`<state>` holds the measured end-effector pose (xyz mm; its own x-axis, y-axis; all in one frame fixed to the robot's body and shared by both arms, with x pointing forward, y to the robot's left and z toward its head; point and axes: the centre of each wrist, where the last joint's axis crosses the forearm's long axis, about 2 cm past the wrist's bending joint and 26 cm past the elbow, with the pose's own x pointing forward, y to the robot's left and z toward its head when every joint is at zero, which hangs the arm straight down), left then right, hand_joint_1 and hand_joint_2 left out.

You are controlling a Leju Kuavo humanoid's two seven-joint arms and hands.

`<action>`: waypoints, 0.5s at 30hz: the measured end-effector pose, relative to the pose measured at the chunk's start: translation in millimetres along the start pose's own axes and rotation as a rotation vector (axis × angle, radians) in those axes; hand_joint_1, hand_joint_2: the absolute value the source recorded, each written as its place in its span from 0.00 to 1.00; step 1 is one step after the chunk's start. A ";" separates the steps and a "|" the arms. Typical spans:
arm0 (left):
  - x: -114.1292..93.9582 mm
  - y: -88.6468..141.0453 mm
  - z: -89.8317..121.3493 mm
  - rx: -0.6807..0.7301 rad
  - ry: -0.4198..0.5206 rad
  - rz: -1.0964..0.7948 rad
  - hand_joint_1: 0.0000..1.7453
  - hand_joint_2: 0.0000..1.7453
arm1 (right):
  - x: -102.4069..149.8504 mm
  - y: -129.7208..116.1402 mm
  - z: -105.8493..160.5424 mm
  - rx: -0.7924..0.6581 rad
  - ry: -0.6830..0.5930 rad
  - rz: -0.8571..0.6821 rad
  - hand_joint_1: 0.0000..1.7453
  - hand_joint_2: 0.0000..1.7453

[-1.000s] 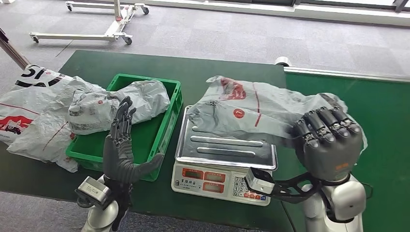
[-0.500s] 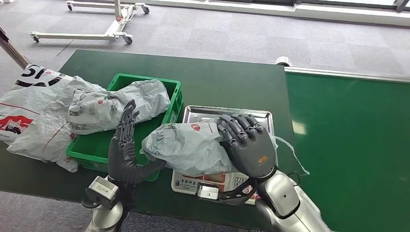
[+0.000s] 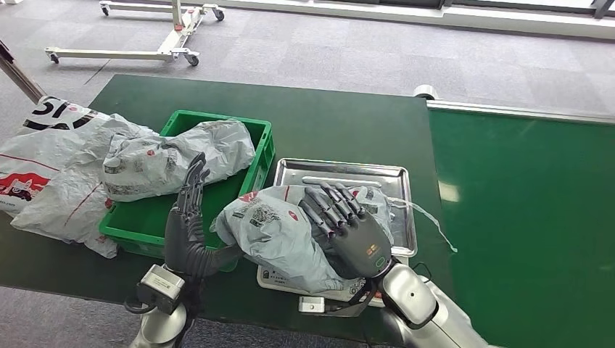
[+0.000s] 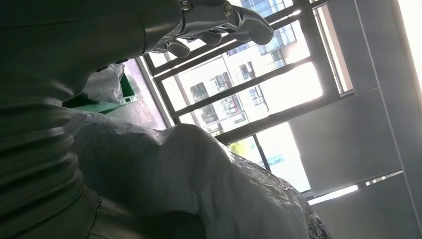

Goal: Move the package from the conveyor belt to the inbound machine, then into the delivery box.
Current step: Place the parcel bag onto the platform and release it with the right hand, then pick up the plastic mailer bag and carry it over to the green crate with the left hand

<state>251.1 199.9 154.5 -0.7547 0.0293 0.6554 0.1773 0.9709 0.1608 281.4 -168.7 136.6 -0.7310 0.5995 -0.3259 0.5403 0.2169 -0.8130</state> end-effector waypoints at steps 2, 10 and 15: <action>0.1 -0.3 1.4 0.001 0.003 -0.003 0.00 1.00 | -0.8 1.7 0.9 0.016 -0.001 -0.010 0.00 0.00; 0.6 -1.5 6.6 -0.003 0.015 -0.009 0.00 1.00 | -2.1 5.7 3.7 0.046 -0.001 -0.028 0.00 0.00; 0.3 -3.2 9.7 -0.088 0.020 -0.023 0.00 1.00 | -4.9 9.0 4.2 0.069 -0.040 -0.036 0.00 0.00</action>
<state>244.3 199.2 147.0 -0.7467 0.0012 0.6651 0.2149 0.9468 0.2396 288.2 -172.9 128.9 -0.7666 0.5603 -0.3135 0.4842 0.1838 -0.8555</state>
